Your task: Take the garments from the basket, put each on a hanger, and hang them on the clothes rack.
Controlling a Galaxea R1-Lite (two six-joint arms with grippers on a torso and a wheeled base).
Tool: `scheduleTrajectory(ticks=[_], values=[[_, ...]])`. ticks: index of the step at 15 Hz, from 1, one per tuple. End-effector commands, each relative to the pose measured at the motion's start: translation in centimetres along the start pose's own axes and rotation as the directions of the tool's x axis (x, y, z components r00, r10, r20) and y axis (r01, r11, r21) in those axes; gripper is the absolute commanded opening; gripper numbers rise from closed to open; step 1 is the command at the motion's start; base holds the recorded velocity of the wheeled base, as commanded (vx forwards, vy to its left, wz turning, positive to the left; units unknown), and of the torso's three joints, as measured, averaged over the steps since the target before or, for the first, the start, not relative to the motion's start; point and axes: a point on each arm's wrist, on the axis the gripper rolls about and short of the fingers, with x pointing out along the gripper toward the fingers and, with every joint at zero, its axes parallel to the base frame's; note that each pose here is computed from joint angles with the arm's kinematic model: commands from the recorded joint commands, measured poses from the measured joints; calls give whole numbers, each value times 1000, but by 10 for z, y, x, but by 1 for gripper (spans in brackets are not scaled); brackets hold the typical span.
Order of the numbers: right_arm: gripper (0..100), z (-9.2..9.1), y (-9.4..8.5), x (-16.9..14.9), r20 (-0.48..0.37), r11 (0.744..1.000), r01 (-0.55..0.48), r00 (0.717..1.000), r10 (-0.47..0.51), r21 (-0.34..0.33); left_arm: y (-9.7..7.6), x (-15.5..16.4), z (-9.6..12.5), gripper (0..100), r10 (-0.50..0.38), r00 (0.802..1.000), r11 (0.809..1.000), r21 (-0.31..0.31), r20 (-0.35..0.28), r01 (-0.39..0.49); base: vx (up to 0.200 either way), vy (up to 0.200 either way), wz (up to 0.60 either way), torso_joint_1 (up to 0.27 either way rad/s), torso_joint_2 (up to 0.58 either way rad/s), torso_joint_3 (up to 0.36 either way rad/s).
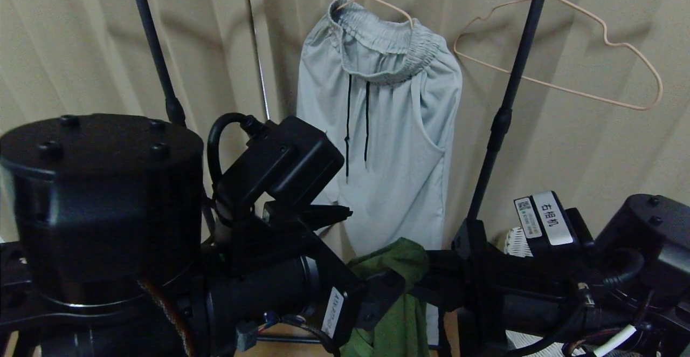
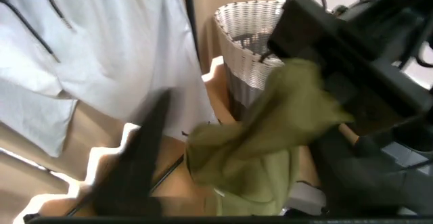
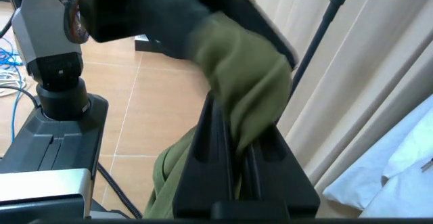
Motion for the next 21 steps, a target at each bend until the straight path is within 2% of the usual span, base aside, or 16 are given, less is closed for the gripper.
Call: scheduleTrajectory(ticks=[1,3,7,9,11,12,14,17,19,21], values=[[0,0,-1,-3,1,1000,17,1000,-17,-3,2,-16,7,100,2,999,1000,-8,46,-1,0,0,0,0,0,0],[0,8,-5,-8,24,999,41,999,-40,-19,8,-41,2,100,20,997,1000,-21,74,-18,0,0,0,0,0,0],[0,17,-12,-13,57,997,72,996,-69,-41,17,-69,-8,100,56,993,998,-43,100,-52,0,0,0,0,0,0],[0,25,-15,-11,91,997,71,994,-67,-38,22,-64,-29,100,85,996,994,-72,18,-84,0,0,0,0,0,0],[0,31,-15,-10,127,997,66,990,-61,-32,34,-53,-48,100,141,987,985,-92,-76,-148,0,0,0,0,0,0],[0,34,-15,-10,153,999,42,988,-36,-31,35,-47,-56,100,144,983,979,-126,-118,-159,0,0,0,0,0,0],[0,38,-15,-9,185,999,6,983,2,-43,34,-41,-65,100,133,978,978,-141,-162,-157,0,0,0,0,0,0],[0,43,-15,-9,204,999,-7,979,17,-46,31,-37,-69,100,34,984,986,-155,-176,-61,0,0,0,0,0,0],[0,44,-14,-9,209,999,-19,977,29,-51,31,-35,-66,100,28,985,986,-156,-170,-55,0,0,0,0,0,0],[0,48,-15,-8,222,998,-24,974,35,-50,32,-28,-69,100,37,980,986,-155,-194,-68,0,0,0,0,0,0]])
